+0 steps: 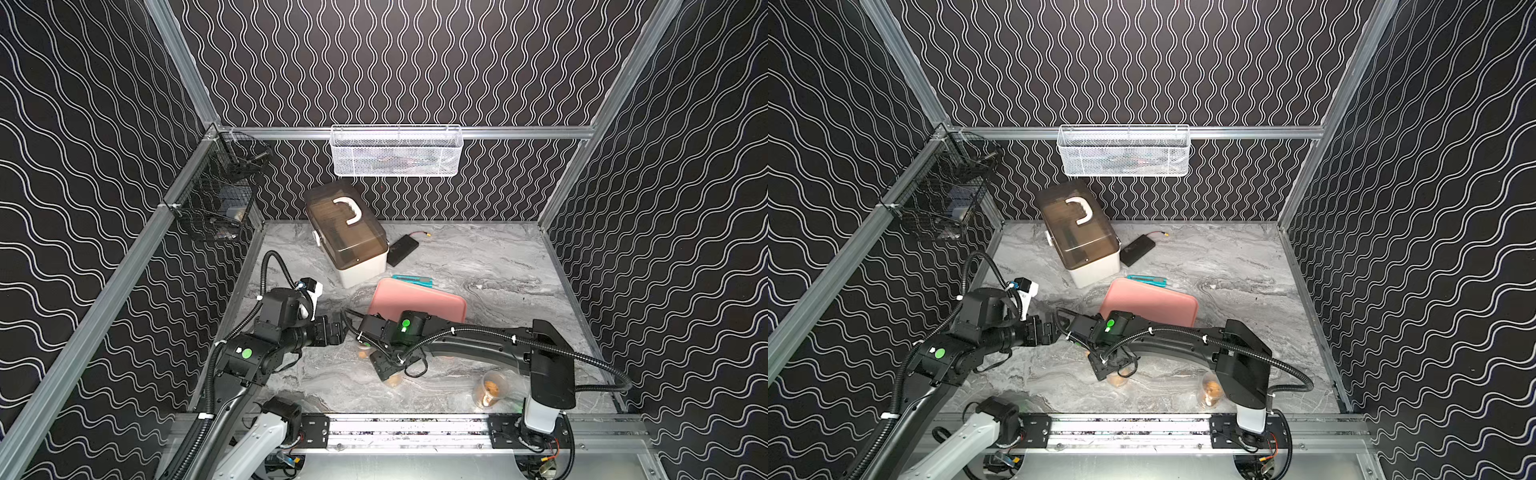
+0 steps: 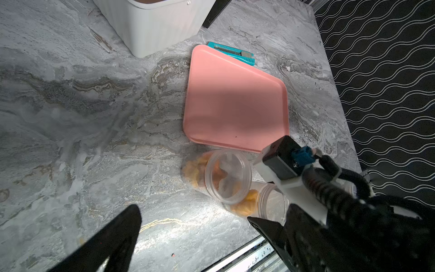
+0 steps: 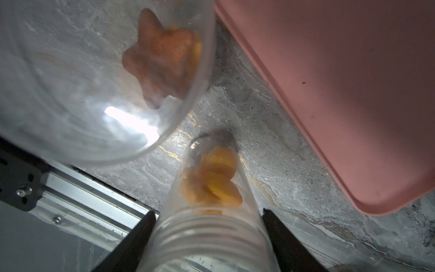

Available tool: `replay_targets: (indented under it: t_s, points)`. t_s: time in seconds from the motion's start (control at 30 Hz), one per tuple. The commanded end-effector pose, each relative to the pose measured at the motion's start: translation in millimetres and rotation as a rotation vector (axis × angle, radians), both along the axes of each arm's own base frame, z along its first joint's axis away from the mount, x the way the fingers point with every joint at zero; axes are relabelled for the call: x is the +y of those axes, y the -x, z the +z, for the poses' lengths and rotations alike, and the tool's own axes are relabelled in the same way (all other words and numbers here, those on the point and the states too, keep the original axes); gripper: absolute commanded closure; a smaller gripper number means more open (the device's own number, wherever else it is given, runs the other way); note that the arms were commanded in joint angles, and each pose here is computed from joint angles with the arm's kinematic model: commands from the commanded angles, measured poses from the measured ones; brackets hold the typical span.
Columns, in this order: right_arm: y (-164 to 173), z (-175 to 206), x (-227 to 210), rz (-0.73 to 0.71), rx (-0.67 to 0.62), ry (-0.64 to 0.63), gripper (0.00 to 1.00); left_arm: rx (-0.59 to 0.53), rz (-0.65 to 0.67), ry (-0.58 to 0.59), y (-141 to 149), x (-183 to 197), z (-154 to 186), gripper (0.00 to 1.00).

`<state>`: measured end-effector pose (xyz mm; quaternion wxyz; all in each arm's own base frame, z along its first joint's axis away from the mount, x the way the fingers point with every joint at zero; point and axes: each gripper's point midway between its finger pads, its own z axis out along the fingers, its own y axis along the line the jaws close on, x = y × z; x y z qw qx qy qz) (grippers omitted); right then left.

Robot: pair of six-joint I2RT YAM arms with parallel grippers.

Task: Pour the cookies out of the jar
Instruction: Pick up the jar from the center of the board.

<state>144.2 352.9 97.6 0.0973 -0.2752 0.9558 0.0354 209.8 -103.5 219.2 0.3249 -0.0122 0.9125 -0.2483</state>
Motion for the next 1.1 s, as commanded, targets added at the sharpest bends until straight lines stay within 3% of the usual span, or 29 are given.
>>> replay_targets:
  t_s: [0.0,0.77,1.07]
  points:
    - [1,1,-8,-0.022,0.003,0.019,0.28,-0.004,0.004,0.010,0,-1,2,0.01]
    - [-7,20,-18,-0.041,-0.030,0.004,0.35,0.003,0.003,0.010,-1,-1,1,0.01]
    - [-28,58,-46,-0.122,-0.031,-0.116,0.35,0.002,0.008,0.008,-2,0,1,0.01]
